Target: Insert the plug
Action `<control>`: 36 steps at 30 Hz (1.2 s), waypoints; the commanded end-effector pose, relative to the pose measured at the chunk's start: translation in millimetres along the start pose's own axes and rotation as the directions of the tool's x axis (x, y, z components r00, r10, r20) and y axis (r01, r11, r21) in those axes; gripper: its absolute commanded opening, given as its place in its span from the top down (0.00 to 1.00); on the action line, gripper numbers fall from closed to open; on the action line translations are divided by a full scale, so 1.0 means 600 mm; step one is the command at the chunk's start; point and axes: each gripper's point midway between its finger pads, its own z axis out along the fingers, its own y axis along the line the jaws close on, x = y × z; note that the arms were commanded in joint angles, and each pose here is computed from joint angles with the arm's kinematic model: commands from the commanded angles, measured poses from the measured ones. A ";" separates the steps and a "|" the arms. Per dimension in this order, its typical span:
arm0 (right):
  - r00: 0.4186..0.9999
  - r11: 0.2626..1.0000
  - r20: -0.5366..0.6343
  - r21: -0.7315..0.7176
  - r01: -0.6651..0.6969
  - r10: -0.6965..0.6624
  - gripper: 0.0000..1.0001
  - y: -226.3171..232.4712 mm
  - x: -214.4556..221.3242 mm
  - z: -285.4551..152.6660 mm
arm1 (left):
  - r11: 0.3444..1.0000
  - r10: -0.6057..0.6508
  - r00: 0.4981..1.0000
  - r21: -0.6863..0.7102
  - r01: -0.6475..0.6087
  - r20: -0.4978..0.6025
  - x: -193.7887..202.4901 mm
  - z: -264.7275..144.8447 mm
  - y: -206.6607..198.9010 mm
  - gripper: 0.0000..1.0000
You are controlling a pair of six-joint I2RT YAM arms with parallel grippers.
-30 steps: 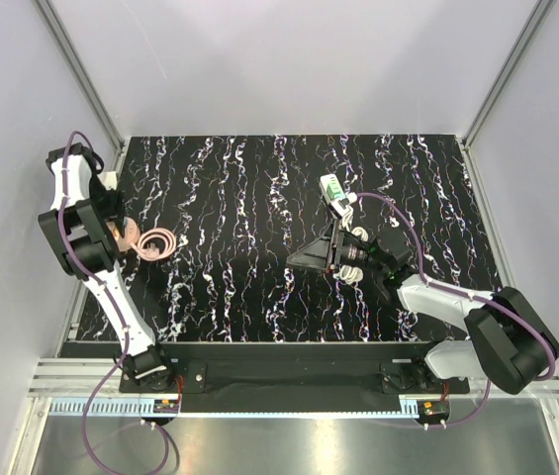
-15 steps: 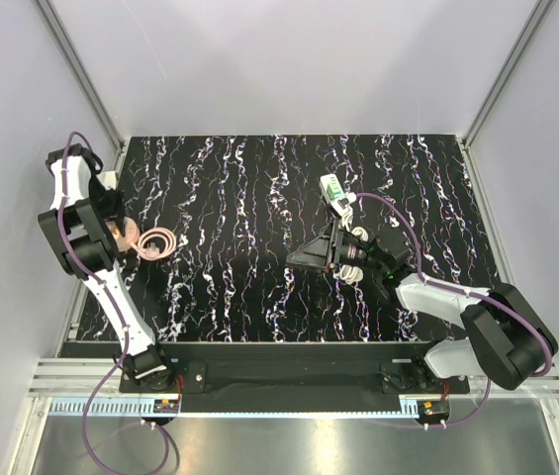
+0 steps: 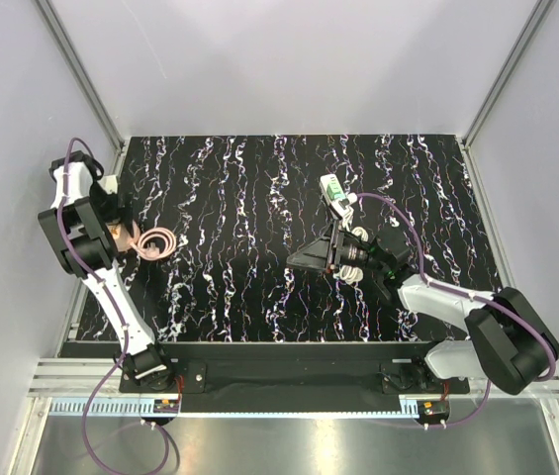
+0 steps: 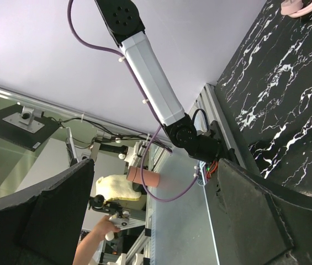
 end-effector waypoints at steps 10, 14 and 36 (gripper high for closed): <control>0.996 0.996 0.004 0.016 0.086 -0.086 0.00 0.006 -0.008 -0.002 | 0.998 0.001 0.990 -0.055 0.006 0.141 -0.016 -0.079 -0.006 0.01; 0.995 0.995 0.005 0.020 0.101 -0.101 0.00 0.005 -0.010 -0.002 | 0.992 -0.007 0.980 -0.126 0.032 0.201 -0.018 -0.117 0.008 0.01; 0.985 0.979 0.045 0.126 0.157 -0.164 0.00 -0.016 -0.024 -0.008 | 0.996 -0.061 0.733 -0.010 0.093 0.678 -0.102 -0.374 -0.083 0.01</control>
